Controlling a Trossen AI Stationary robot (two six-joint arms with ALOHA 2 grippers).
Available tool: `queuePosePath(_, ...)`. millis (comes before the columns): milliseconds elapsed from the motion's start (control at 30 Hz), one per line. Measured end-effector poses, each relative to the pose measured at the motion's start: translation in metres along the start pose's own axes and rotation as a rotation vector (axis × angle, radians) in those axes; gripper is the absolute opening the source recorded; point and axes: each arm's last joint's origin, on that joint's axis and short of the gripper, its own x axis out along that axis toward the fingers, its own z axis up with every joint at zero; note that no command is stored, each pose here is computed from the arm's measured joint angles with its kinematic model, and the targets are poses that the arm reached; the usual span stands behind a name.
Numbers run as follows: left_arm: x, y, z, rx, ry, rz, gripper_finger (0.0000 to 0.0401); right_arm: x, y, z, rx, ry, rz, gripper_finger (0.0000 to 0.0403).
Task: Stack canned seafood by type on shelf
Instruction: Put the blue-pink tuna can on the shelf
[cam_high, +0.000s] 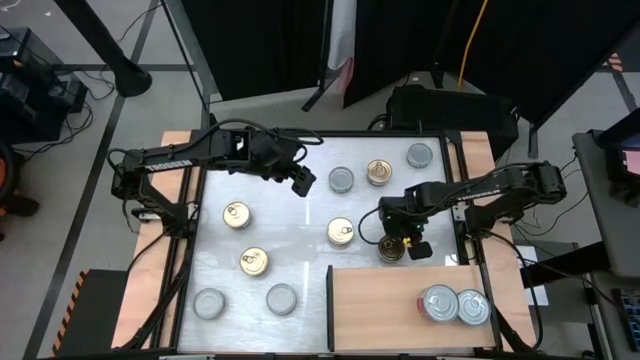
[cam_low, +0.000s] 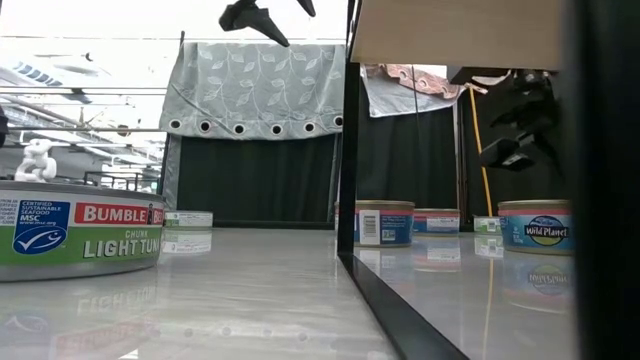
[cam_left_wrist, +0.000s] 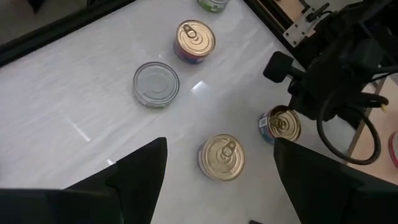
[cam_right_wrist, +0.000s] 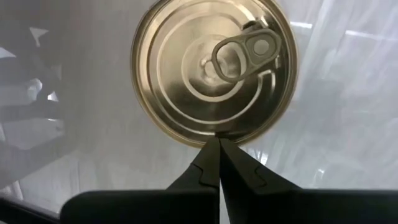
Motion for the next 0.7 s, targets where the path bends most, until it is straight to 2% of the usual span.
queuePosePath(700,-0.0004,-0.0019,-0.0026,0.008,0.009,-0.001,0.0295,0.0050,-0.0020,-0.0019,0.020,0.005,-0.034,0.0000)
